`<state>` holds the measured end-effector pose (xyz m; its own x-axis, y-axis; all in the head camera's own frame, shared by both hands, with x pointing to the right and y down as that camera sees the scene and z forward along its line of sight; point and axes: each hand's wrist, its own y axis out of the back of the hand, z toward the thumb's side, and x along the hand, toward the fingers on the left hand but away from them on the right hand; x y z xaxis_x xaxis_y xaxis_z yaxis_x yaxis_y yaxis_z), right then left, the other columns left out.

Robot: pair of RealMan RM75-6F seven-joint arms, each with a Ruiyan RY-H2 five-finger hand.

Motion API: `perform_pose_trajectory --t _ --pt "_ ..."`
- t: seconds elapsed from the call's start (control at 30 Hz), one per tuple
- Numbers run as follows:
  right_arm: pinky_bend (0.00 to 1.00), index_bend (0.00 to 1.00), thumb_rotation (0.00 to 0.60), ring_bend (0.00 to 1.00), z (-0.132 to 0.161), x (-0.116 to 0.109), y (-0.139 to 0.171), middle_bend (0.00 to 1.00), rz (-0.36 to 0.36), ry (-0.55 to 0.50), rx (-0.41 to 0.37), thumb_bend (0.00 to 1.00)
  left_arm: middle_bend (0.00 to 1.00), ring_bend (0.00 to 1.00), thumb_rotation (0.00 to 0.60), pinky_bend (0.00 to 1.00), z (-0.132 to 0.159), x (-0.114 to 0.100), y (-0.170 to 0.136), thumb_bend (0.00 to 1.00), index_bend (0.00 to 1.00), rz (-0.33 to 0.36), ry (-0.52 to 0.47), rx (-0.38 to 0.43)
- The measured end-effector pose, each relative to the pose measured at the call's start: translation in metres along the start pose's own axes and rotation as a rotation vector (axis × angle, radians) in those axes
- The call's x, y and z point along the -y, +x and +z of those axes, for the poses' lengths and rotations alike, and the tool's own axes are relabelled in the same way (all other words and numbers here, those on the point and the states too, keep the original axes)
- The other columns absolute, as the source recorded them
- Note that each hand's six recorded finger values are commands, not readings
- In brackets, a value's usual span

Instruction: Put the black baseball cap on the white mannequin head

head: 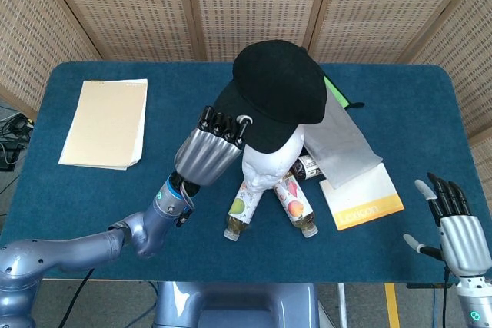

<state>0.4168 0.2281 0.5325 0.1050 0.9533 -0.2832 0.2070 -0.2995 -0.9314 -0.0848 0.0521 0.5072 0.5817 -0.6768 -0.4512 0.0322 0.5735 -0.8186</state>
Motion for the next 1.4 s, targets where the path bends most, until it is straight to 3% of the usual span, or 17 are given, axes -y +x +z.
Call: perform_pose_trajectory --t 0.3,0.5,0.9,1.03,1.4 --pt "0.00 0.14 0.600 0.00 0.001 -0.003 0.001 0.00 -0.008 -0.010 -0.007 0.06 0.92 0.83 0.600 0.70 0.029 -0.009 -0.003 0.46 0.78 -0.006 0.061 0.082" --pt "0.00 0.14 0.600 0.00 0.001 -0.004 0.001 0.00 -0.010 -0.011 -0.008 0.06 0.92 0.83 0.600 0.70 0.042 -0.008 -0.018 0.45 0.78 -0.047 0.075 0.112" --pt "0.00 0.14 0.600 0.00 0.003 -0.001 0.001 0.00 -0.002 -0.004 -0.013 0.06 0.92 0.84 0.600 0.70 0.041 -0.004 -0.037 0.46 0.78 -0.068 0.084 0.070" --pt "0.00 0.14 0.600 0.00 0.004 0.000 0.002 0.00 0.001 -0.001 -0.017 0.06 0.92 0.84 0.600 0.71 0.044 -0.004 -0.046 0.51 0.78 -0.068 0.085 0.058" --pt "0.00 0.14 0.600 0.00 0.006 0.001 0.002 0.00 0.007 0.002 -0.022 0.06 0.93 0.85 0.600 0.72 0.056 -0.004 -0.060 0.53 0.78 -0.093 0.072 0.053"
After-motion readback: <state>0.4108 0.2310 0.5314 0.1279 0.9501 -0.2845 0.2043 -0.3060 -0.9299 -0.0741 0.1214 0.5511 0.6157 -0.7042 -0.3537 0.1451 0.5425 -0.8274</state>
